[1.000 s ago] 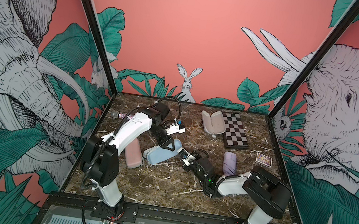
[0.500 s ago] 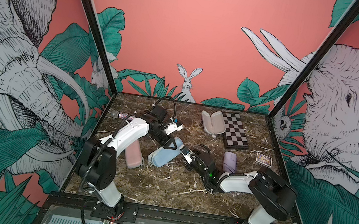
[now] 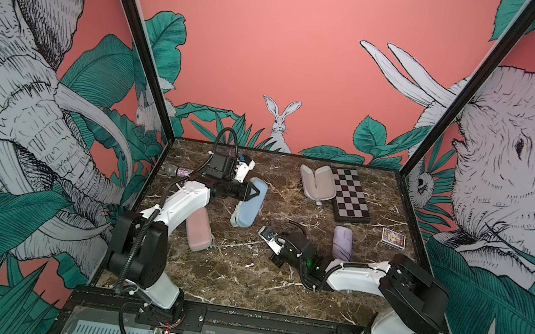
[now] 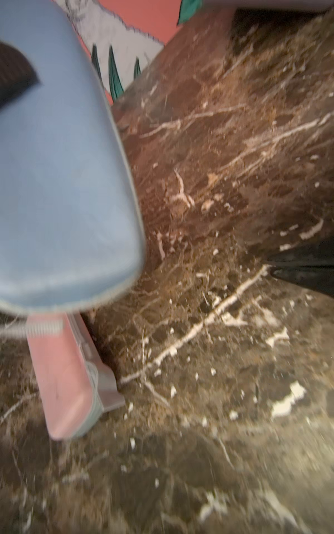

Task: Put umbrellas into zippered umbrella sleeves
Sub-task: Zip the zipper on the umbrella sleeve, then place the umbrella sleeve at the center of the board.

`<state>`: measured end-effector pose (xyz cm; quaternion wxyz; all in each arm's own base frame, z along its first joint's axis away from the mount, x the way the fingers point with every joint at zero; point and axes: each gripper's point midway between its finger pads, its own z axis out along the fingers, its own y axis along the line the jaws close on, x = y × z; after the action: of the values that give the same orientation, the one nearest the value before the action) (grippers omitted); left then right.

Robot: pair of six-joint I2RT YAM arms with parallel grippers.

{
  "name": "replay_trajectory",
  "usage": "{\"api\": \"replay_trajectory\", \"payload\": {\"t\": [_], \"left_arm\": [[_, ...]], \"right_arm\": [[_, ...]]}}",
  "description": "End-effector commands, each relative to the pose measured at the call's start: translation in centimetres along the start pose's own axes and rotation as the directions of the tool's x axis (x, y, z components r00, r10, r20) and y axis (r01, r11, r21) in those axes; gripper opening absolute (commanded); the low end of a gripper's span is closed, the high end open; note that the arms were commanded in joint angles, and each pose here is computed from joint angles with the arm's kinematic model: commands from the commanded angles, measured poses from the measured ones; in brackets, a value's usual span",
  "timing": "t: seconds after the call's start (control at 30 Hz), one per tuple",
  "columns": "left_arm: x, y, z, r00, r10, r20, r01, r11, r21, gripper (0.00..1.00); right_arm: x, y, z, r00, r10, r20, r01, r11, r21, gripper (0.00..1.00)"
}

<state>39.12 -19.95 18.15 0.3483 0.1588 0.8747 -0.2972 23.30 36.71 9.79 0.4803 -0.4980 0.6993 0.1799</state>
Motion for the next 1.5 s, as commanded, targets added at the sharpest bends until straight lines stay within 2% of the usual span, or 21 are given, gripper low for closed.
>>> {"api": "replay_trajectory", "payload": {"t": [0.0, 0.07, 0.17, 0.3, 0.37, 0.43, 0.5, 0.57, 0.63, 0.7, 0.73, 0.8, 0.9, 0.97, 1.1, 1.2, 1.27, 1.3, 1.33, 1.37, 1.47], "left_arm": [[-4.4, -0.4, -1.7, 0.966, -0.027, 0.255, 0.034, 0.999, -0.021, 0.00], [-4.5, -0.2, -1.5, 0.955, -0.062, 0.291, 0.066, 0.998, -0.004, 0.00], [-4.5, -2.2, -1.0, 0.957, -0.080, 0.278, 0.045, 0.990, 0.131, 0.00], [-2.5, -6.3, -1.1, 0.989, -0.007, 0.146, -0.045, 0.934, 0.355, 0.00], [-1.4, -7.4, -1.6, 0.995, 0.047, 0.091, -0.080, 0.908, 0.412, 0.00], [-0.7, -8.3, -2.2, 0.989, 0.126, 0.075, -0.147, 0.885, 0.442, 0.00], [-1.0, -8.8, -3.1, 0.967, 0.220, 0.128, -0.254, 0.863, 0.437, 0.00], [-1.1, -8.6, -3.3, 0.928, 0.310, 0.206, -0.369, 0.843, 0.391, 0.00], [-1.2, -8.5, -3.0, 0.911, 0.331, 0.246, -0.405, 0.832, 0.379, 0.00], [-0.8, -9.2, -2.5, 0.930, 0.303, 0.208, -0.366, 0.805, 0.466, 0.00], [-0.5, -9.6, -2.2, 0.943, 0.289, 0.164, -0.332, 0.792, 0.513, 0.00], [0.9, -9.9, -1.2, 0.959, 0.281, 0.044, -0.257, 0.789, 0.558, 0.00], [4.2, -9.7, 1.4, 0.923, 0.363, -0.125, -0.250, 0.814, 0.524, 0.00], [5.7, -9.7, 3.7, 0.912, 0.357, -0.201, -0.218, 0.839, 0.498, 0.02], [7.3, -8.1, 7.6, 0.929, 0.220, -0.298, -0.080, 0.904, 0.419, 0.13], [8.4, -6.2, 9.2, 0.915, 0.204, -0.348, -0.071, 0.931, 0.358, 0.20], [8.6, -4.2, 9.8, 0.902, 0.194, -0.386, -0.084, 0.955, 0.286, 0.29], [8.4, -3.2, 9.9, 0.902, 0.178, -0.394, -0.081, 0.965, 0.250, 0.39], [7.9, -2.4, 9.7, 0.908, 0.155, -0.389, -0.073, 0.973, 0.217, 0.55], [7.1, -0.9, 9.4, 0.918, 0.122, -0.376, -0.068, 0.986, 0.155, 0.63], [5.0, 0.6, 7.4, 0.947, 0.063, -0.315, -0.038, 0.996, 0.083, 0.68]], "right_arm": [[-2.7, 1.6, -1.2, 0.997, 0.074, 0.026, -0.072, 0.992, -0.100, 0.00], [-3.1, 1.4, -1.4, 0.994, 0.107, 0.012, -0.106, 0.990, -0.094, 0.00], [-3.3, -1.2, -2.3, 0.986, 0.168, 0.021, -0.167, 0.985, -0.039, 0.00], [-2.6, -7.7, -4.2, 0.964, 0.260, 0.048, -0.262, 0.965, 0.035, 0.01], [-2.3, -10.1, -5.3, 0.946, 0.316, 0.075, -0.319, 0.947, 0.029, 0.19], [-2.8, -10.8, -5.8, 0.895, 0.437, 0.092, -0.431, 0.899, -0.079, 0.35], [-3.3, -12.0, -5.8, 0.780, 0.621, 0.077, -0.609, 0.782, -0.132, 0.37], [-3.6, -12.5, -5.3, 0.609, 0.793, 0.004, -0.780, 0.601, -0.175, 0.38], [-3.9, -12.6, -4.9, 0.460, 0.884, -0.081, -0.878, 0.439, -0.193, 0.39], [-5.1, -12.9, -5.3, 0.397, 0.917, -0.040, -0.894, 0.377, -0.244, 0.47], [-5.5, -13.2, -5.8, 0.403, 0.915, -0.010, -0.888, 0.389, -0.245, 0.52], [-5.5, -13.5, -7.0, 0.479, 0.878, 0.015, -0.862, 0.473, -0.183, 0.59], [-2.5, -13.5, -7.0, 0.524, 0.847, -0.085, -0.851, 0.524, -0.031, 0.62], [-0.7, -13.2, -6.5, 0.497, 0.858, -0.134, -0.864, 0.503, 0.015, 0.62], [1.1, -13.1, -5.9, 0.403, 0.905, -0.138, -0.908, 0.414, 0.066, 0.62], [2.5, -13.0, -5.5, 0.355, 0.924, -0.143, -0.922, 0.372, 0.111, 0.60], [3.1, -13.0, -5.2, 0.340, 0.929, -0.144, -0.924, 0.359, 0.131, 0.59], [3.5, -13.0, -5.1, 0.338, 0.929, -0.149, -0.922, 0.359, 0.146, 0.59], [3.9, -12.9, -5.1, 0.343, 0.926, -0.161, -0.916, 0.367, 0.162, 0.58], [4.6, -12.7, -5.1, 0.360, 0.915, -0.181, -0.901, 0.392, 0.186, 0.58], [7.3, -11.8, -5.6, 0.462, 0.844, -0.270, -0.798, 0.529, 0.287, 0.58]]}}
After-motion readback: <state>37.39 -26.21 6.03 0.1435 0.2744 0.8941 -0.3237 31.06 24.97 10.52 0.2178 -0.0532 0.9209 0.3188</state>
